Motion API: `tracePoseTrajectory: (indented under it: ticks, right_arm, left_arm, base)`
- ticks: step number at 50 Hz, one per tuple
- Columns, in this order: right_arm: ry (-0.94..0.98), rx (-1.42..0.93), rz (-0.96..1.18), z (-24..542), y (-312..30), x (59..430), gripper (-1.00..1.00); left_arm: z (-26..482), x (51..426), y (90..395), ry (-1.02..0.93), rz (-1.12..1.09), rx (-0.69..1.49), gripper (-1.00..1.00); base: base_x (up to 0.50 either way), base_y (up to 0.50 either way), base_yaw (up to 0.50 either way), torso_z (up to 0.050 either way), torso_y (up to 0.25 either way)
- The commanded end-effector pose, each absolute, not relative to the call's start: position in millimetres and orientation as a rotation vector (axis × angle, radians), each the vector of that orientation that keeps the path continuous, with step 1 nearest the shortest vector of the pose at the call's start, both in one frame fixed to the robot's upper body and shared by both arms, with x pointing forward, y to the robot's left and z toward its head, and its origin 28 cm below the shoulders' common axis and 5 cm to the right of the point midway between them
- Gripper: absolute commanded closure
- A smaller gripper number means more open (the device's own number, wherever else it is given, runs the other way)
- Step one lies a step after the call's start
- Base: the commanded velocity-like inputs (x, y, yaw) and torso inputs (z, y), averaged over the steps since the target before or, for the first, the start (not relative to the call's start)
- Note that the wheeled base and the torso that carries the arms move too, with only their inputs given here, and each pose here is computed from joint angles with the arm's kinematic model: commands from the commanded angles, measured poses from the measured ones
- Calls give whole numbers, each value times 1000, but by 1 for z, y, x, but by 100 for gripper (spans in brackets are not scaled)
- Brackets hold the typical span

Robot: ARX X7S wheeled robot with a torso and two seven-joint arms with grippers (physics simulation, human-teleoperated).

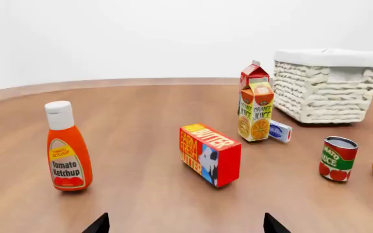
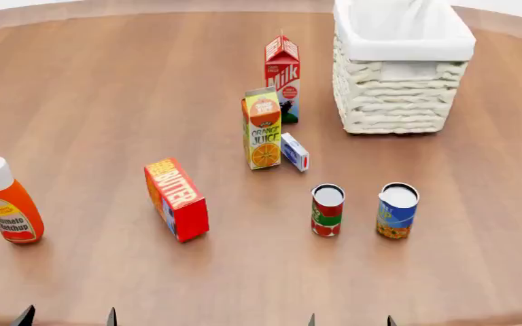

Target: Pick up the orange juice, and put it in the basket.

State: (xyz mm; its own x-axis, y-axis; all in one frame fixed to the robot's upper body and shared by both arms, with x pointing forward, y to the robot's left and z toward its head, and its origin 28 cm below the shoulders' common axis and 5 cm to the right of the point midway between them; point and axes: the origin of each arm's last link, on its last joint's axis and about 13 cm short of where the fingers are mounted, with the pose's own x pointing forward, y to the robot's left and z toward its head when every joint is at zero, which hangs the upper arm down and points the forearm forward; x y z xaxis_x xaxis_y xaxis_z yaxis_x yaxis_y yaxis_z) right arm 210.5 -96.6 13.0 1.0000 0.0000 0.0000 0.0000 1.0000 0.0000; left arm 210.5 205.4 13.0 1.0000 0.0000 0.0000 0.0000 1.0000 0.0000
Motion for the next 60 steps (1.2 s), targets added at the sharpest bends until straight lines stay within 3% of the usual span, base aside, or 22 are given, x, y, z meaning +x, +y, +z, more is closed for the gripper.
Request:
tracePoseTrajectory:
  ticks: [1,17,60]
  right_arm:
    - [0,0,0,12,-96,211,-100]
    - [-11,-73,60,30,-96,220,-100]
    - [-25,-74,87,35,-93,221,-100]
  left_arm:
    - [13,211,205,0,0,0,-100]
    - [13,210,205,0,0,0,-100]
    - [13,211,205,0,0,0,-100]
  base:
    - [0,0,0,0,0]
    - [15,0,0,0,0]
    - [223,0,0,0,0]
